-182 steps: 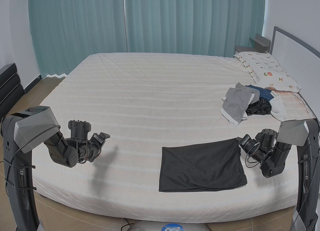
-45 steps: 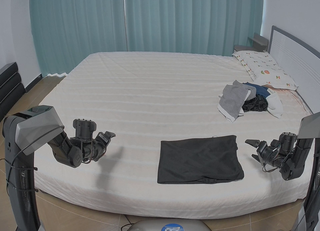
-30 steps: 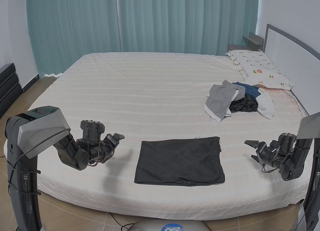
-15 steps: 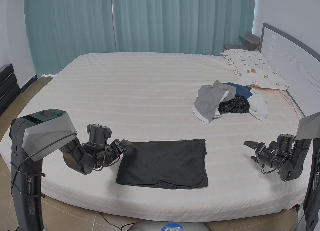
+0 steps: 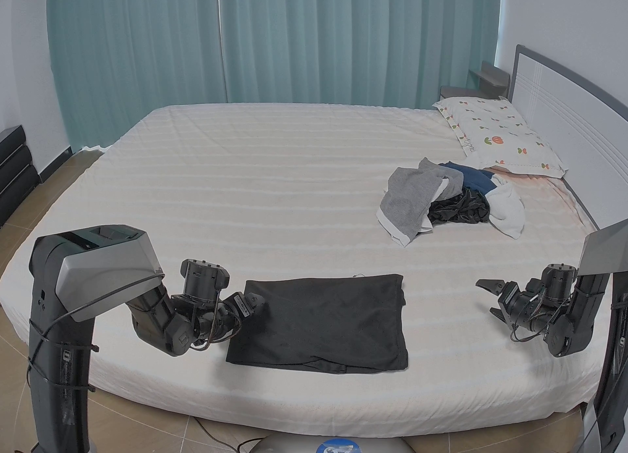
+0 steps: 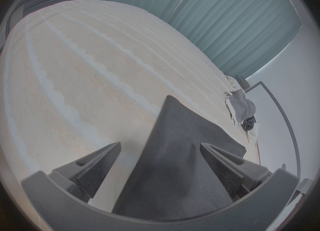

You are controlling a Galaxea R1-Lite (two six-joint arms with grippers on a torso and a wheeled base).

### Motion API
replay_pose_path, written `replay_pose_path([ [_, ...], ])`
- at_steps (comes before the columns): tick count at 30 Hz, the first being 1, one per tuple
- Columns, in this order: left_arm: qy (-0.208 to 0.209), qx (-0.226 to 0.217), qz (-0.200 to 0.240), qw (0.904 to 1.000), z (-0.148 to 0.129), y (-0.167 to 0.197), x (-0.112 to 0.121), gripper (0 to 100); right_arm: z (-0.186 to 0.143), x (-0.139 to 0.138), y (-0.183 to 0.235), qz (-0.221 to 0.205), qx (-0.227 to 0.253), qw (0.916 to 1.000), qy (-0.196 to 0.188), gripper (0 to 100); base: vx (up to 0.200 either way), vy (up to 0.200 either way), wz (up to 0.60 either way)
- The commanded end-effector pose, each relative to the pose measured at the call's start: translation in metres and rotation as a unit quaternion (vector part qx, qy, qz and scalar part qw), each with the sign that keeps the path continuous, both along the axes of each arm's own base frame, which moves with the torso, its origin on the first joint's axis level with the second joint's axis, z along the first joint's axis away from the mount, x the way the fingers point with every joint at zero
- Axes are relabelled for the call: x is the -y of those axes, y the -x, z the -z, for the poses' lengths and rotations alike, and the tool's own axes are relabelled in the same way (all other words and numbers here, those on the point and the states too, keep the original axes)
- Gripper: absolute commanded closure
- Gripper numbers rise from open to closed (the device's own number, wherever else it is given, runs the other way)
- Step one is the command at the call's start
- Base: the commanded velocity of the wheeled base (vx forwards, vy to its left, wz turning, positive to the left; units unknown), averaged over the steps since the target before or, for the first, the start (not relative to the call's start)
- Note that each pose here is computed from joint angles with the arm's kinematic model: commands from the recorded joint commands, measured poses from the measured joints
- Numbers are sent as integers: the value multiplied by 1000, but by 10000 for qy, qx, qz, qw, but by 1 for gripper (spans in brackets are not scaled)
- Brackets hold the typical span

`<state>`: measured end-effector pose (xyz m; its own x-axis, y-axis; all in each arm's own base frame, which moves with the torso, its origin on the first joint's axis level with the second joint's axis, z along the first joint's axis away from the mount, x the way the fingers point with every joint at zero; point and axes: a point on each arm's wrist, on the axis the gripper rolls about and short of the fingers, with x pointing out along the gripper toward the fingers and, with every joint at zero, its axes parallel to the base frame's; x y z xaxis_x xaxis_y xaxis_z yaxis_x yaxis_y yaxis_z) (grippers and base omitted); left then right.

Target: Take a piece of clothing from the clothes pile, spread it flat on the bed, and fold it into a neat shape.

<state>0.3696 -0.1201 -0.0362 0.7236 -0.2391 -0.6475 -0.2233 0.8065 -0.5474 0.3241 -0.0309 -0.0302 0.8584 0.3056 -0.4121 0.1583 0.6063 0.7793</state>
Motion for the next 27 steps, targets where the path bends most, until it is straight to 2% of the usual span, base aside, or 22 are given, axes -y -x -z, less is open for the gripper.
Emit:
replay_pose_path([
  [1, 4, -9, 47, 10000, 1, 3, 3, 0, 1, 0, 0, -9, -10, 10000, 3, 0, 0, 0, 0],
  [7, 143, 301, 128, 9994, -1, 10, 4, 0, 1, 0, 0, -9, -10, 10000, 3, 0, 0, 0, 0],
  [16, 116, 261, 164, 9995, 3, 12, 5, 0, 1, 0, 0, -16, -9, 10000, 0, 0, 0, 0, 0],
  [17, 116, 261, 164, 9995, 3, 12, 5, 100, 1, 0, 0, -16, -9, 10000, 0, 0, 0, 0, 0],
  [27, 153, 281, 94, 9994, 0, 10, 1, 100, 2, 0, 0, -16, -24, 10000, -2, 0, 0, 0, 0],
])
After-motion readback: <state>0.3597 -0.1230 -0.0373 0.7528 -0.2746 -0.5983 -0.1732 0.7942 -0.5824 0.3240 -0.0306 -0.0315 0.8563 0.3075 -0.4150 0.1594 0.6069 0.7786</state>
